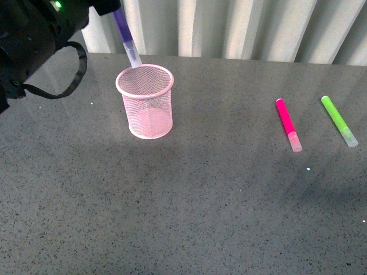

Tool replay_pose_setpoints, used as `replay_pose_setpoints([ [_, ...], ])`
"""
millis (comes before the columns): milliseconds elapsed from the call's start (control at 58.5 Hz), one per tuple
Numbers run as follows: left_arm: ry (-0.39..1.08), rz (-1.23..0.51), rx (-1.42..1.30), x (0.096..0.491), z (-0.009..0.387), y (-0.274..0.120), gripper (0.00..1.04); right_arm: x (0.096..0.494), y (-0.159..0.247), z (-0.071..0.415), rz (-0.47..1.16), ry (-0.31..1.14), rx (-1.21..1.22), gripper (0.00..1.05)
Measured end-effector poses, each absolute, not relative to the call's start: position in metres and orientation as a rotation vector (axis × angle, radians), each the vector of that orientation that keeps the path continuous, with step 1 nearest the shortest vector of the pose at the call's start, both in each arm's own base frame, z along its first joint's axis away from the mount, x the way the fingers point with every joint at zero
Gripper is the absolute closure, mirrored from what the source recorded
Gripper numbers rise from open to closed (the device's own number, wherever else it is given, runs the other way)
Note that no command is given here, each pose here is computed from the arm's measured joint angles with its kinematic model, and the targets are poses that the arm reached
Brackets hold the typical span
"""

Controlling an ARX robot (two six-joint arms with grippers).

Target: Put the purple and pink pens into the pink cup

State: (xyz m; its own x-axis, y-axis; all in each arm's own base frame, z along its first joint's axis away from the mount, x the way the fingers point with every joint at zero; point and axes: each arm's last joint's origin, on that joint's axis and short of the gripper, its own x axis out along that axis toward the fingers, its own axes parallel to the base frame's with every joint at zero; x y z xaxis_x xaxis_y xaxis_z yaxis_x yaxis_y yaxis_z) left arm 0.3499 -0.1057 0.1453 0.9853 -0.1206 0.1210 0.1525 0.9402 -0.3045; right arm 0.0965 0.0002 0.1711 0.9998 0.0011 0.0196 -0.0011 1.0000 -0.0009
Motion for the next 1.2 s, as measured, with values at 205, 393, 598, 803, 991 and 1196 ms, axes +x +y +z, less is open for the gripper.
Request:
replay_pose_setpoints([
  [205, -0.08, -0.137, -0.297, 0.36, 0.132, -0.112, 0.93, 0.096, 0.0, 0.171, 0.001, -0.02, -0.001, 0.07],
  [393, -0.052, -0.126, -0.295, 0.366, 0.125, -0.11, 0.93, 0.096, 0.0, 0.171, 0.001, -0.02, -0.001, 0.07],
  [598, 0.019, -0.129, -0.283, 0.368, 0.112, -0.111, 0.93, 0.096, 0.0, 0.171, 0.001, -0.02, -0.001, 0.07],
  [803, 0.126, -0.145, -0.284, 0.366, 0.105, -0.113, 0.58, 0.096, 0.0, 0.171, 0.001, -0.02, -0.001, 0.07],
  [991, 0.17, -0.125, -0.31, 0.361, 0.117, -0.104, 0.25, 0.096, 0.0, 0.171, 0.001, -0.02, -0.001, 0.07],
  [1196, 0.271, -0.109, -0.218, 0.349, 0.151, -0.088, 0.07, 0.096, 0.0, 0.171, 0.001, -0.02, -0.001, 0.07],
])
